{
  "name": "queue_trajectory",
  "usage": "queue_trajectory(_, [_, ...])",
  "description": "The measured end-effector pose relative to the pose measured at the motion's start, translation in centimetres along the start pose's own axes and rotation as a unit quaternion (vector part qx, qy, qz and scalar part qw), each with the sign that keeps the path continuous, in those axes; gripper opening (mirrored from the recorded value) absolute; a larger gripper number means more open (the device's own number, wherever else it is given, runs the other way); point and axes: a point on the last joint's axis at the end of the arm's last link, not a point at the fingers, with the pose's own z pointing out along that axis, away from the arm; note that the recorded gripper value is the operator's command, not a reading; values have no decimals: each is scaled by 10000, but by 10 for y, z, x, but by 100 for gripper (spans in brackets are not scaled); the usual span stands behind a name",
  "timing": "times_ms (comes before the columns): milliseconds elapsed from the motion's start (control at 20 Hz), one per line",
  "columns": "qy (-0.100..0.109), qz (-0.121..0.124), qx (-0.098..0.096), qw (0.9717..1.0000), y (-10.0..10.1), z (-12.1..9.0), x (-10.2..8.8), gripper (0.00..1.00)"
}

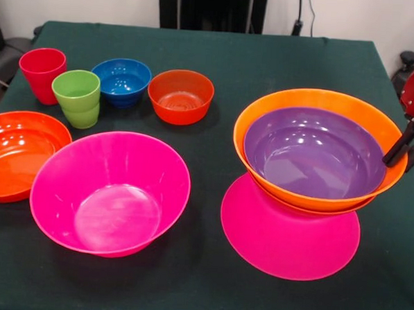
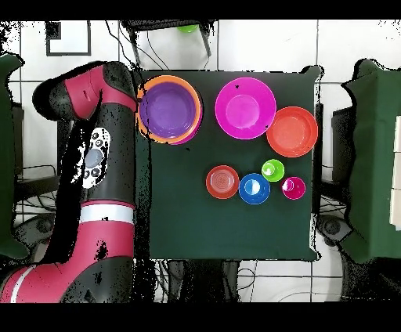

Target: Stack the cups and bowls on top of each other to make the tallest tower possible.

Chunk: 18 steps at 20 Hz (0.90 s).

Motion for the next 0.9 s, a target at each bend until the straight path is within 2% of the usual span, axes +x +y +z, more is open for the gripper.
queue_trajectory(300, [0, 0, 0, 10000, 0, 0, 0, 0])
queue_trajectory(350, [2, 0, -8, 10000, 1, 0, 0, 100])
queue_trajectory(900, [96, -36, -34, 9999, 7, 12, 8, 100])
